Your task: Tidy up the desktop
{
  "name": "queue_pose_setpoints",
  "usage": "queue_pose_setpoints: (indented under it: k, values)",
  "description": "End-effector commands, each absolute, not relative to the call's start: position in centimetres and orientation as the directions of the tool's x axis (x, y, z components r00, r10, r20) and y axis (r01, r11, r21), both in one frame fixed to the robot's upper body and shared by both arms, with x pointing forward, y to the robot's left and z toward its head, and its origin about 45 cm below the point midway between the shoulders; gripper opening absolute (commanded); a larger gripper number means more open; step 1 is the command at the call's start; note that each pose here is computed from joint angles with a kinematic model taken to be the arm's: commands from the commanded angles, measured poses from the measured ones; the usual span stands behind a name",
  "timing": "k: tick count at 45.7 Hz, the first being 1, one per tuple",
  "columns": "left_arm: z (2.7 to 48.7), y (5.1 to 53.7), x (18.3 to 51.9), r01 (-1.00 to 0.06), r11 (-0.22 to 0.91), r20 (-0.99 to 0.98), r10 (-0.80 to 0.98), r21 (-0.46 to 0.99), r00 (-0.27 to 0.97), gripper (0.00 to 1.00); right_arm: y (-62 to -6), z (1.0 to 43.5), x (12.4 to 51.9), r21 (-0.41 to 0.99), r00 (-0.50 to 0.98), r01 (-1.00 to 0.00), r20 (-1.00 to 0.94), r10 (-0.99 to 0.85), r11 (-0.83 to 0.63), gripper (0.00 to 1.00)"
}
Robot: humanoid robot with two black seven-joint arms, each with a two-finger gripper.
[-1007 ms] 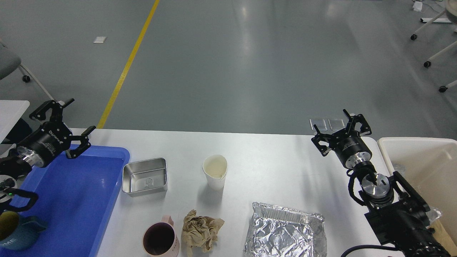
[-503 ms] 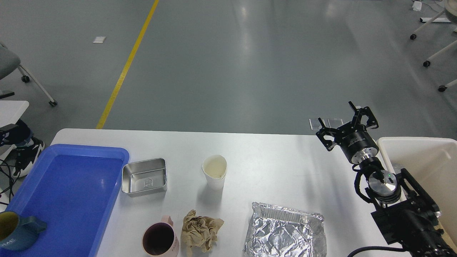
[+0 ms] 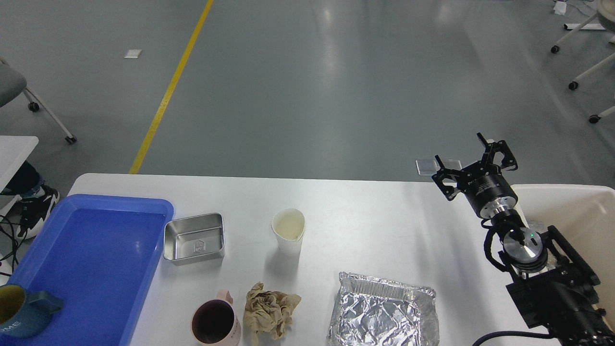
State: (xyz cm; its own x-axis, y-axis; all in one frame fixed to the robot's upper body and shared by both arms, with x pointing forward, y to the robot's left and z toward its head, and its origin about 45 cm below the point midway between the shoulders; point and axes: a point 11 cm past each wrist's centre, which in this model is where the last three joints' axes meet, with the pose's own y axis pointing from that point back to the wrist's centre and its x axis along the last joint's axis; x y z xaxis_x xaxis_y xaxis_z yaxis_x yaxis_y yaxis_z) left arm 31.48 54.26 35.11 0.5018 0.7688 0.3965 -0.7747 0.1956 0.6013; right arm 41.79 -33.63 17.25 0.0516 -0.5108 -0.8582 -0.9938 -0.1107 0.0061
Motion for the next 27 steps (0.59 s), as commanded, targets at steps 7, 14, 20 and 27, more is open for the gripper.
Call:
queue_pose_setpoints:
  k: [7, 14, 20, 27]
  values:
    - [35.5, 53.1, 26.5, -0.583, 0.178, 0.404, 0.563, 0.793, 0.721, 0.97, -34.0, 17.8, 41.9, -0.002, 0.061, -0.994, -0.851, -0.522, -0.113, 1.0]
    - [36.9, 53.2, 23.8, -0.501, 0.183, 0.341, 0.537, 0.846, 0.772, 0.97, -34.6, 18.1, 42.0, -0.004, 0.061, -0.994, -0.844, -0.533, -0.107, 1.0]
    - [39.7, 54.3, 22.5, -0.509, 0.148, 0.363, 0.539, 0.848, 0.76, 0.97, -34.9, 18.4, 42.0, -0.008, 0.064, -0.994, -0.839, -0.54, -0.105, 1.0]
    - [43.9, 55.1, 23.4, -0.621, 0.102, 0.481, 0.54, 0.777, 0.691, 0.97, -35.0, 18.4, 42.0, -0.012, 0.067, -0.994, -0.838, -0.541, -0.105, 1.0]
